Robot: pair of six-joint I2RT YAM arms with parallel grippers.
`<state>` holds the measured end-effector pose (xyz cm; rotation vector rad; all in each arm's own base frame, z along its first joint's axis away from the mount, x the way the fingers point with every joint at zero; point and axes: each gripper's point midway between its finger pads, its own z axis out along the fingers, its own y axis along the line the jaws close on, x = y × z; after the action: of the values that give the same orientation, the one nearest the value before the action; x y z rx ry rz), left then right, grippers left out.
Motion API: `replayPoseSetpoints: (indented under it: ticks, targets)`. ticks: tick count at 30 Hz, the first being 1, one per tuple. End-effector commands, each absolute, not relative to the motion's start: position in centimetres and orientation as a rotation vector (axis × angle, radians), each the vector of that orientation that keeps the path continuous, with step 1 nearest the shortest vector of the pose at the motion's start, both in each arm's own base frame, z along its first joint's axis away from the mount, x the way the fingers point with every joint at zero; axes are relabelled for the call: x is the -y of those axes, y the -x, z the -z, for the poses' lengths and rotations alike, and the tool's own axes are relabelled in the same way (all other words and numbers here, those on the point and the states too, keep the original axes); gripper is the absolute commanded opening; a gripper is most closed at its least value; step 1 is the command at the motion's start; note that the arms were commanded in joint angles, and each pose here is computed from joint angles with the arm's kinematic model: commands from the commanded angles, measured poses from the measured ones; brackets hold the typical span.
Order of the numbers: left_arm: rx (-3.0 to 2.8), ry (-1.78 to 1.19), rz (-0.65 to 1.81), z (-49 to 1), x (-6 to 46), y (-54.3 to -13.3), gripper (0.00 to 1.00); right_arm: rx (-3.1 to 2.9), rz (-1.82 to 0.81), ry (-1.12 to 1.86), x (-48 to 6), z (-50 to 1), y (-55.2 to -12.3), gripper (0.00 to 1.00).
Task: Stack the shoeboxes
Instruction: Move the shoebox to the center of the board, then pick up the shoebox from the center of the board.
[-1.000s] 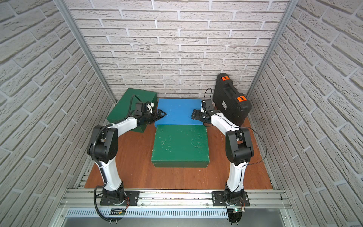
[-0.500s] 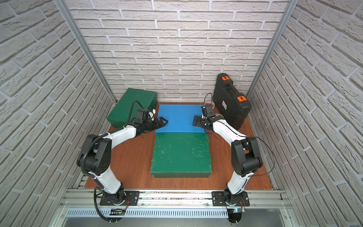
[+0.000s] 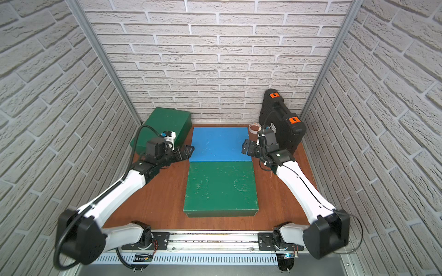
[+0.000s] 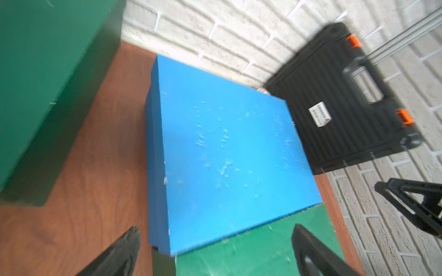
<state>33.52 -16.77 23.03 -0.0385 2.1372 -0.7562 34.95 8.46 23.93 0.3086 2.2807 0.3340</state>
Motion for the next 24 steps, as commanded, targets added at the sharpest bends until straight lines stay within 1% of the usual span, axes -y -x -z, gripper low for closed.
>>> replayPoseSetpoints:
  ticks: [1, 6, 10, 12, 15, 19, 24]
  targets:
    - [-2.151, 0.075, 0.714, -22.0, 15.1, -30.5, 0.98, -2.331, -0.279, -0.382, -6.7, -21.4, -30.7, 1.00]
    - [-2.121, 0.087, 0.809, -20.8, 14.5, -26.5, 0.98, -2.307, -0.306, -0.421, -5.0, -19.6, -24.4, 1.00]
    - [-2.093, 0.082, 0.878, -19.3, 14.6, -24.6, 0.98, -2.275, -0.388, -0.414, -4.8, -18.8, -20.7, 1.00]
    - [-2.103, 0.084, 0.929, -18.3, 15.0, -24.2, 0.98, -2.270, -0.444, -0.401, -5.2, -18.5, -19.5, 1.00]
    - [-2.116, 0.081, 1.001, -16.9, 15.9, -23.9, 0.98, -2.271, -0.534, -0.385, -6.1, -18.0, -18.4, 1.00]
    - [-2.105, 0.079, 1.071, -15.9, 17.0, -23.9, 0.98, -2.285, -0.609, -0.365, -7.1, -17.2, -18.1, 1.00]
    - [-2.183, 0.050, 1.063, -13.6, 18.7, -24.2, 0.98, -2.333, -0.666, -0.367, -8.3, -15.3, -18.7, 1.00]
